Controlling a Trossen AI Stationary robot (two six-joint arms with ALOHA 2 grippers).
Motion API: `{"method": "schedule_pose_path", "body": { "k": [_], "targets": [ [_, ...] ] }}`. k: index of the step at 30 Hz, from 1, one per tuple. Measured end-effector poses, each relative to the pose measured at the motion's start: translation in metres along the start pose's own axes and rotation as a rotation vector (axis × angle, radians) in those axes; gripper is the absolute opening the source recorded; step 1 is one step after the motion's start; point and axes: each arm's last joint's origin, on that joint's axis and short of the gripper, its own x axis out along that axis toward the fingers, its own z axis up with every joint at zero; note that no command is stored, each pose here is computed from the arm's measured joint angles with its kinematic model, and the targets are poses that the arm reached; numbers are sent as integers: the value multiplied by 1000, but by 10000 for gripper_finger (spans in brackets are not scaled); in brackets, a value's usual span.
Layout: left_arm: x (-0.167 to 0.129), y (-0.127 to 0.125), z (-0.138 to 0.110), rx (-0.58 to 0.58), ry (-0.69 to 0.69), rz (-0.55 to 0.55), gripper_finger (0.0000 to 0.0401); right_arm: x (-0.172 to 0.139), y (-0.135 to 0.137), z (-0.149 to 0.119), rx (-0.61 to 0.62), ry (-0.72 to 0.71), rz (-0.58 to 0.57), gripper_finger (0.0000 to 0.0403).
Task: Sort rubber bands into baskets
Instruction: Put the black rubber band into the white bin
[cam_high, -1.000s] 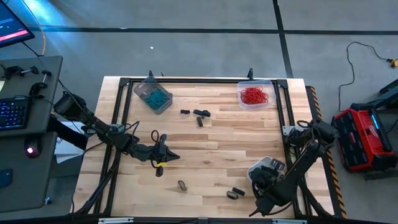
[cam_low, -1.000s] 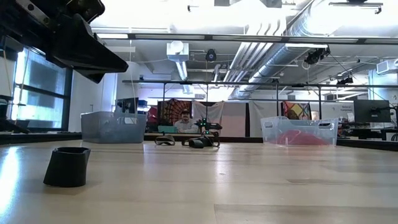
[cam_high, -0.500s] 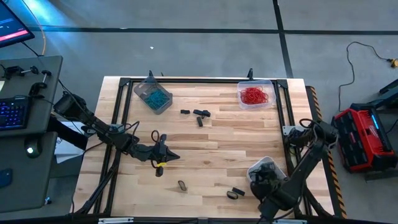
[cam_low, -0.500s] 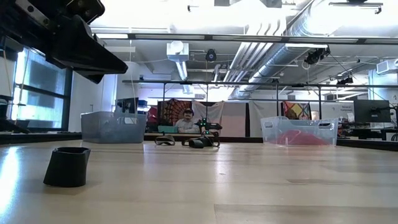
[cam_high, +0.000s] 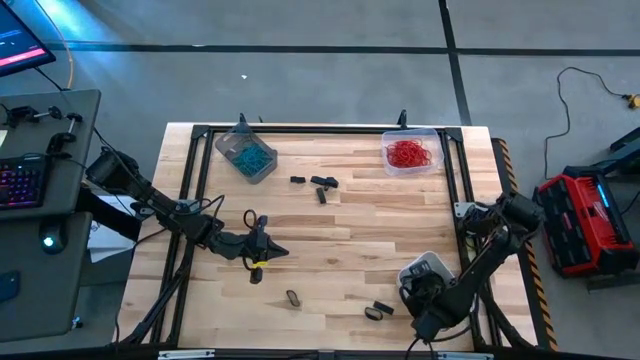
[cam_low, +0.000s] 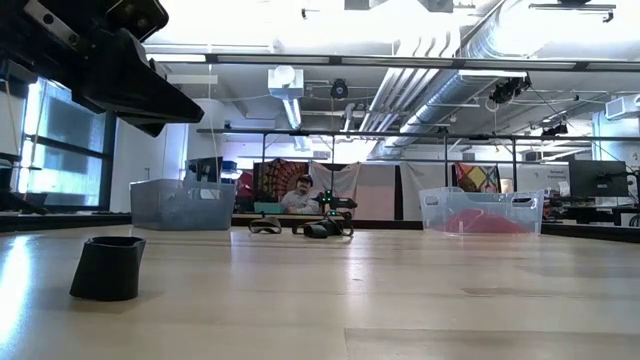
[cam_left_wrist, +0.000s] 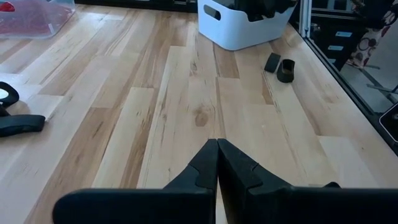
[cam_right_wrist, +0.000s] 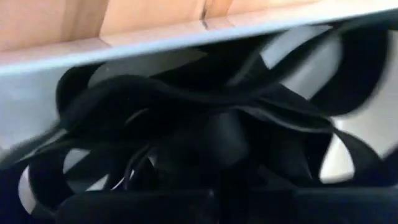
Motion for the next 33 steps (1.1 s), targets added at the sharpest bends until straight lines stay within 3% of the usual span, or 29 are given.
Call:
{"method": "schedule_pose_path", "body": {
  "k": [8, 13, 25, 33],
  "targets": [
    [0, 0, 0, -8, 0, 0, 0, 15, -2, -5, -5, -15, 30, 0],
    [0, 0, 0, -8, 0, 0, 0, -2, 0, 2, 5, 7, 23, 0],
    [0, 1, -2, 9, 19, 6, 0, -39, 1, 13, 155, -33, -23, 0],
    [0, 1, -2, 9, 19, 4, 0, -60, 0, 11, 160, 23, -14, 0]
  ]
}}
